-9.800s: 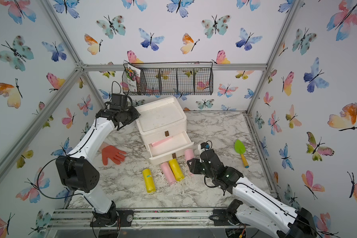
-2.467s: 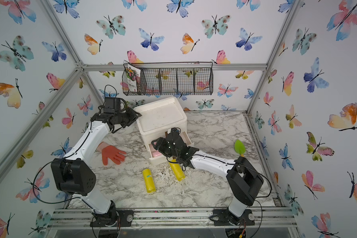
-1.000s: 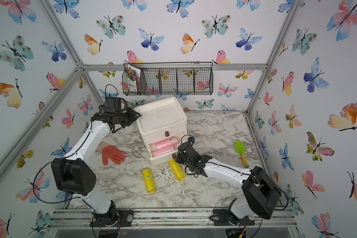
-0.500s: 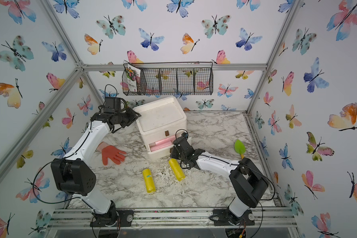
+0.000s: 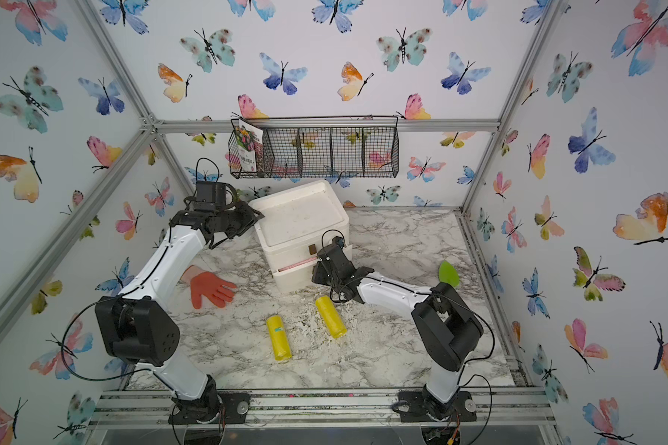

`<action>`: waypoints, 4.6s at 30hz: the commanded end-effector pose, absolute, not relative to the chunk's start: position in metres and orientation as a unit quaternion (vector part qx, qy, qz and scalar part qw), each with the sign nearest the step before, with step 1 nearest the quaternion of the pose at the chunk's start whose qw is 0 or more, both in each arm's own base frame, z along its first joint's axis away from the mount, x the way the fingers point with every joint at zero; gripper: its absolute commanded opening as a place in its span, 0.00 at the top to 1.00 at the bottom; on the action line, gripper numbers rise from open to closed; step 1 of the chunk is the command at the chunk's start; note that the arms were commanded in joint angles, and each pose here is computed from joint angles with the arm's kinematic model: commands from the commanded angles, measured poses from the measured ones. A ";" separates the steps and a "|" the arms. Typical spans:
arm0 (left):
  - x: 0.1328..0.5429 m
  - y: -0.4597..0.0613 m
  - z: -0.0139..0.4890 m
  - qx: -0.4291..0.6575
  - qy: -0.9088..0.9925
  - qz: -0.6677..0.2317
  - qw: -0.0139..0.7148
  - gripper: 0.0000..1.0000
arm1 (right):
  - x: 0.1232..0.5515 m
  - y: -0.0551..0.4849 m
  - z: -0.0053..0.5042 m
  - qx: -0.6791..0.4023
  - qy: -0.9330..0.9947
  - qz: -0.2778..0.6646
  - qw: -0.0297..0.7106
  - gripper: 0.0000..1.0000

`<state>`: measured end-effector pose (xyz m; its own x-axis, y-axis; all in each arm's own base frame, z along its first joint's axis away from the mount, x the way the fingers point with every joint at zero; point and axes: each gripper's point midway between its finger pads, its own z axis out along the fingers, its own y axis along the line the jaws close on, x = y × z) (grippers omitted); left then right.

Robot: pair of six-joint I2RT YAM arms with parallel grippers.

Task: Sort the rolls of trash bags by color and place them into the drawer
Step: Close the drawer of the storage box.

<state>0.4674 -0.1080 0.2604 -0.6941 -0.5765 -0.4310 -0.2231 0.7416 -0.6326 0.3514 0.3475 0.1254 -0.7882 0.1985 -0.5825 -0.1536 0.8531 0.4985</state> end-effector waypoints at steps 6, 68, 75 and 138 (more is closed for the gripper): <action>0.438 -0.110 0.221 -0.244 0.905 -0.253 0.239 0.63 | 0.385 0.350 0.145 0.001 0.883 0.299 0.361 0.98; 0.506 -0.109 0.274 -0.149 0.924 -0.149 0.318 1.00 | 0.336 0.323 0.080 0.078 0.879 0.409 0.233 0.35; 0.509 -0.101 0.256 -0.128 0.939 -0.085 0.307 1.00 | 0.340 0.329 0.084 0.075 0.876 0.416 0.234 0.34; 0.480 -0.122 0.177 -0.076 0.977 -0.076 0.184 1.00 | 0.357 0.345 0.054 0.086 0.848 0.458 0.253 0.38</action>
<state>0.5159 -0.1351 0.2620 -0.7709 -0.2060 -0.6027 -0.0414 0.9605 -0.2753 0.3499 0.3398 0.0459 -0.8685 0.3413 -0.3594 -0.0833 0.6144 0.7846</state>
